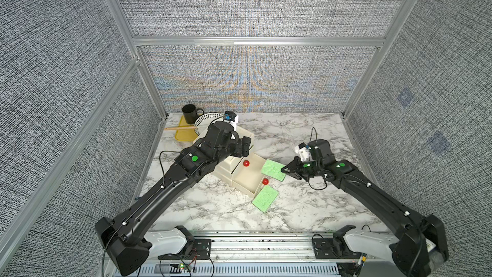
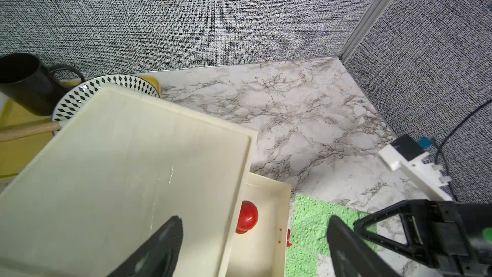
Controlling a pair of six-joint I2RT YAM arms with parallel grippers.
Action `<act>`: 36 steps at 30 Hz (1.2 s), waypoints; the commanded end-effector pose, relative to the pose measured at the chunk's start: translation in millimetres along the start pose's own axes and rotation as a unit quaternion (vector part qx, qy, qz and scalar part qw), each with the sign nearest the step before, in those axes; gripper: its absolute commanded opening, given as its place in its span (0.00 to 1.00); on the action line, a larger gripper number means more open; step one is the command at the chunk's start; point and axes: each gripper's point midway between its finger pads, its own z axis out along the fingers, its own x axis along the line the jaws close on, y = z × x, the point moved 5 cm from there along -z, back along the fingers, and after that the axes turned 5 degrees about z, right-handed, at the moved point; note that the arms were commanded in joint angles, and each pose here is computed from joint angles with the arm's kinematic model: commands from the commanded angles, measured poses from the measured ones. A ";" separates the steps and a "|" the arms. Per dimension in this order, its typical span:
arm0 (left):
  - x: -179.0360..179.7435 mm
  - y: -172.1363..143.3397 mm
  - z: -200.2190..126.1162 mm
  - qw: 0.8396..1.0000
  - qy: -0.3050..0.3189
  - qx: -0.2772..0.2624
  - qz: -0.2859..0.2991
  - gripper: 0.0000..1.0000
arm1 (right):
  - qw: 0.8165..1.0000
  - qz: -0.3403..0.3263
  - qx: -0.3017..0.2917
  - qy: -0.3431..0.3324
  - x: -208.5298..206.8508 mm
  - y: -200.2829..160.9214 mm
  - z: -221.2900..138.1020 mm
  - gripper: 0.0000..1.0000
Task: Please put the sticky notes in the drawer by color
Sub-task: Place the sponge in the drawer.
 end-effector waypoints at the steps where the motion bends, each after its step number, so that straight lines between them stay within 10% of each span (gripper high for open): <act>1: 1.2 3.9 -1.9 1.000 0.004 -0.014 0.008 0.87 | 1.000 -0.004 -0.007 0.012 17.5 9.0 14.5 0.00; 33: 8.8 -8.7 -13.1 1.000 0.012 -0.017 0.006 0.91 | 0.999 0.005 0.008 -0.045 9.1 51.6 129.2 0.00; 36: 9.7 -8.2 -13.0 1.000 0.016 -0.017 0.002 0.94 | 0.998 -0.006 0.001 -0.056 14.0 55.5 130.9 0.28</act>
